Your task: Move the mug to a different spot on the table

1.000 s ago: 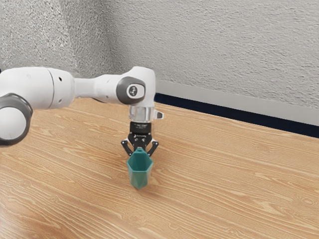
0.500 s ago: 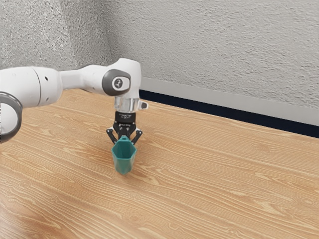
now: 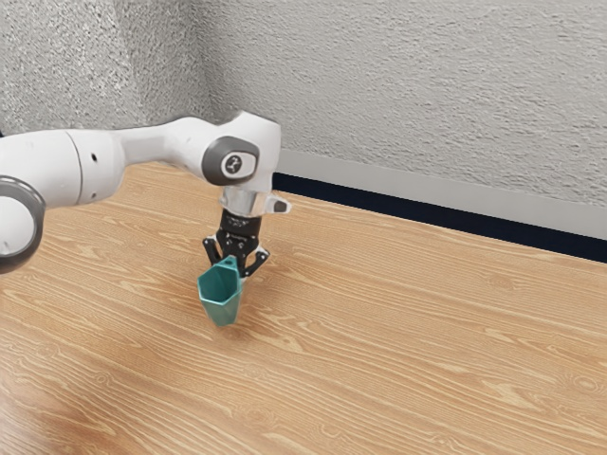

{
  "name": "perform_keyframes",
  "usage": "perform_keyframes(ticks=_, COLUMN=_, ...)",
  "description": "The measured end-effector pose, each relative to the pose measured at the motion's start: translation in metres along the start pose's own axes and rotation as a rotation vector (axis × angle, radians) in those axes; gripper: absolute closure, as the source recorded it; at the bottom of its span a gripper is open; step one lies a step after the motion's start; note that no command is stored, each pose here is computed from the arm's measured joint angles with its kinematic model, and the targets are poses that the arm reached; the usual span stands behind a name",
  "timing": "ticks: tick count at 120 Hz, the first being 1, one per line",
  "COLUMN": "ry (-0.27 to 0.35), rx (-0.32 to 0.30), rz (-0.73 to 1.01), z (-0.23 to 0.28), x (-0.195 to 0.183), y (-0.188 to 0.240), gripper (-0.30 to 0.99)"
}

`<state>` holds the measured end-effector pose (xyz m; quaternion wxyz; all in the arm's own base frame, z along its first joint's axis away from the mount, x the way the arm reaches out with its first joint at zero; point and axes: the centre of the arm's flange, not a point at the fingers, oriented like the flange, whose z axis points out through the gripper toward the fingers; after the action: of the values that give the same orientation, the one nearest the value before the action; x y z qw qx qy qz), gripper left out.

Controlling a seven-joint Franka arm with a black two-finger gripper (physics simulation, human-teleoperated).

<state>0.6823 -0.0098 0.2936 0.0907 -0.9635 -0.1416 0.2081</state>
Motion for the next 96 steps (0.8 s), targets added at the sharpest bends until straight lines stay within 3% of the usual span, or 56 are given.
perform_keyframes(ticks=32, ry=-0.049, rx=0.034, rz=0.152, z=0.013, x=-0.012, y=0.015, gripper=0.74)
perform_keyframes(ticks=96, ry=-0.07, rx=-0.003, rz=0.278, z=0.024, x=-0.008, y=0.034, gripper=0.74)
